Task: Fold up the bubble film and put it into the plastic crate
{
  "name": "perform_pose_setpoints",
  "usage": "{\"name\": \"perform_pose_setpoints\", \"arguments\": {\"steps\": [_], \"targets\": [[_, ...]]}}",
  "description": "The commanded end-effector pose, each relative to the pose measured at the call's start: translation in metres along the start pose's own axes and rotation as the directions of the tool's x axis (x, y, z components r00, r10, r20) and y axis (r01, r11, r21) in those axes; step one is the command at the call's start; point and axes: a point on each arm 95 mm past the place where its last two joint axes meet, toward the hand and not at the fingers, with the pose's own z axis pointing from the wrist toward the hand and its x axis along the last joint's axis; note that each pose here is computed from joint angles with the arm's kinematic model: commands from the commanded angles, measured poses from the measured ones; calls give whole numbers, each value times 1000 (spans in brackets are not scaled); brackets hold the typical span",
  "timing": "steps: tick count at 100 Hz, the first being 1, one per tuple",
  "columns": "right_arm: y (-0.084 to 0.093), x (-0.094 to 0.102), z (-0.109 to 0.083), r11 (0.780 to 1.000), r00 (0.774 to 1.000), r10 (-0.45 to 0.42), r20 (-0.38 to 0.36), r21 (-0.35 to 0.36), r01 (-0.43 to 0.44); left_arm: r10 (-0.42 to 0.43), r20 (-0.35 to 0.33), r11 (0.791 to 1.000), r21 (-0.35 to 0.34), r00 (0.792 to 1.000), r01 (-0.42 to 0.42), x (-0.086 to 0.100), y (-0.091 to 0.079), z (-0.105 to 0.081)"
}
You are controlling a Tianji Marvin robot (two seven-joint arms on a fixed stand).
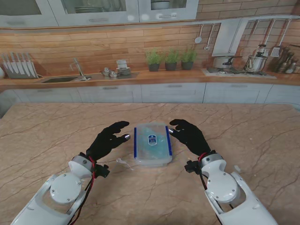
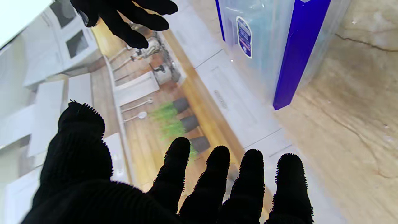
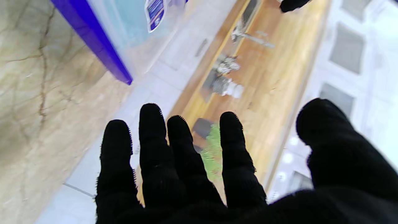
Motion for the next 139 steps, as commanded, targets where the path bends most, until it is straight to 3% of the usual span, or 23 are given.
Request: {"name": "perform_pose_setpoints", "arguments": {"steps": [1, 20, 34, 44, 58, 70, 105, 139], "targets": [[-2, 1, -10, 1000, 1000, -26, 1, 11, 26, 11, 32, 1000, 15, 999, -11, -5, -1, -9], [-4, 17, -33, 999, 993, 14, -118, 39, -9, 12, -20, 1000, -6, 1000, -12, 1, -6, -31], [0, 20, -49, 995, 975, -41, -217, 81, 60, 51, -100, 998, -41, 994, -55, 3, -14, -42], [6, 21, -59, 995, 963, -56, -263, 63, 76, 59, -149, 997, -31, 987, -64, 5, -21, -50], [13, 22, -69, 996, 947, -62, -317, 36, 77, 131, -185, 991, -6, 974, -134, 8, -28, -59], [15, 25, -74, 995, 931, -76, -358, 30, 93, 141, -200, 990, 13, 970, -141, 9, -31, -61], [14, 30, -75, 997, 922, -67, -381, 12, 78, 143, -183, 985, -66, 973, -157, 13, -25, -58], [13, 29, -72, 996, 931, -87, -355, 0, 93, 168, -130, 980, -84, 977, -180, 12, -26, -62]]}}
